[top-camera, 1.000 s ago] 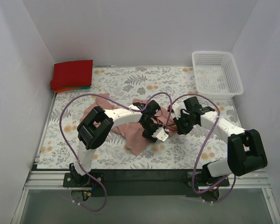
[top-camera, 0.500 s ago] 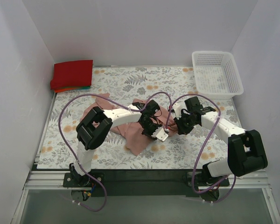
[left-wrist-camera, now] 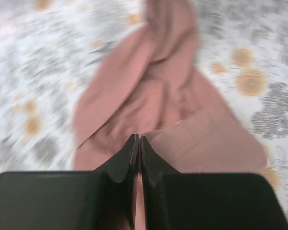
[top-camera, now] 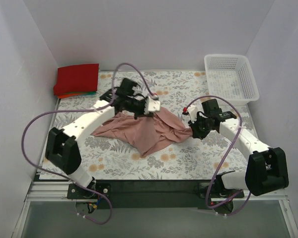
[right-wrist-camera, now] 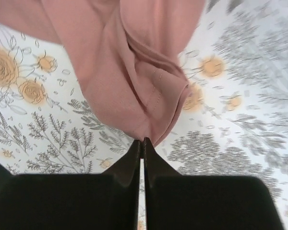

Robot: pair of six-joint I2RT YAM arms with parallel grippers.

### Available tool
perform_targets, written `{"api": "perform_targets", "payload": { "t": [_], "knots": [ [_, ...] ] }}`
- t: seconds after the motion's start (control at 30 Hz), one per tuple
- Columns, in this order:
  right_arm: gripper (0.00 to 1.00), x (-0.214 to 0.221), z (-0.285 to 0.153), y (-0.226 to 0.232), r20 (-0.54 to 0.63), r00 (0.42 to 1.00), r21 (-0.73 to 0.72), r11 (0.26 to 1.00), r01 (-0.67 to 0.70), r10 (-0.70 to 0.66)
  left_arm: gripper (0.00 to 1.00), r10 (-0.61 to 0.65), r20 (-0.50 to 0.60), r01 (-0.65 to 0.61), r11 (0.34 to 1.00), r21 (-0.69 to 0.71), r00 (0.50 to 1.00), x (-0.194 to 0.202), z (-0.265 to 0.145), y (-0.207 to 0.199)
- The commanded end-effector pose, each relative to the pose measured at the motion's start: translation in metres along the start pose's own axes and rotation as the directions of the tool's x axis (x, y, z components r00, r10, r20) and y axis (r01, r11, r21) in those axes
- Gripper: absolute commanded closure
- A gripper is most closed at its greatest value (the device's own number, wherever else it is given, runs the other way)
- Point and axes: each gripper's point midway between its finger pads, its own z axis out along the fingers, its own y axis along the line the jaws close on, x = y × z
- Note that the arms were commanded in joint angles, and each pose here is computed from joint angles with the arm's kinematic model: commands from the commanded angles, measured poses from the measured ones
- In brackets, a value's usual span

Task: Fold and stack the t-shirts
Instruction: Flatten the tshirt out

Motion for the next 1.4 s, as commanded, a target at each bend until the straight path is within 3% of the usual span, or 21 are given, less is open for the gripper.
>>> {"api": "perform_targets", "payload": {
  "t": [0.0,0.07,0.13,0.3,0.5,0.6,0.73,0.93,1.2,1.37],
  "knots": [
    [0.99,-0.043,-0.041,-0.026,0.116,0.99,0.114,0.991,0.068,-0.081,1.0,-0.151,0.166,0.197,0.93,-0.309,0.974,-0.024,-0.108,0.062],
    [0.99,-0.067,-0.068,-0.045,0.175,0.979,0.185,0.98,0.068,-0.101,1.0,-0.188,0.27,0.291,0.861,-0.418,0.944,-0.039,-0.162,0.08],
    [0.99,-0.097,-0.099,-0.062,0.243,0.96,0.263,0.962,0.075,-0.141,1.0,-0.207,0.327,0.363,0.758,-0.542,0.922,-0.025,-0.222,0.096],
    [0.99,-0.148,-0.169,-0.104,0.356,0.915,0.415,0.909,0.029,-0.192,1.0,-0.12,0.459,0.457,0.469,-0.755,0.88,-0.019,-0.35,0.101],
    [0.99,-0.186,-0.238,-0.137,0.414,0.874,0.565,0.825,-0.027,-0.255,1.0,0.021,0.485,0.471,0.206,-0.858,0.874,-0.02,-0.44,0.099],
    [0.99,-0.199,-0.274,-0.144,0.436,0.852,0.626,0.777,-0.056,-0.289,1.0,0.072,0.495,0.482,0.145,-0.864,0.866,-0.026,-0.469,0.098],
    [0.99,-0.217,-0.321,-0.137,0.468,0.808,0.689,0.72,-0.08,-0.358,1.0,0.149,0.477,0.465,0.109,-0.879,0.866,-0.05,-0.494,0.094],
    [0.99,-0.231,-0.401,-0.109,0.512,0.717,0.771,0.621,-0.141,-0.473,1.0,0.312,0.38,0.404,-0.01,-0.915,0.87,-0.118,-0.534,0.067],
    [0.99,-0.22,-0.501,-0.049,0.545,0.556,0.834,0.473,-0.283,-0.628,1.0,0.454,0.272,0.395,-0.202,-0.896,0.849,-0.187,-0.57,0.013],
    [0.99,-0.203,-0.561,-0.005,0.526,0.444,0.844,0.379,-0.38,-0.726,1.0,0.539,0.122,0.326,-0.3,-0.897,0.833,-0.24,-0.582,-0.031]
  ]
}}
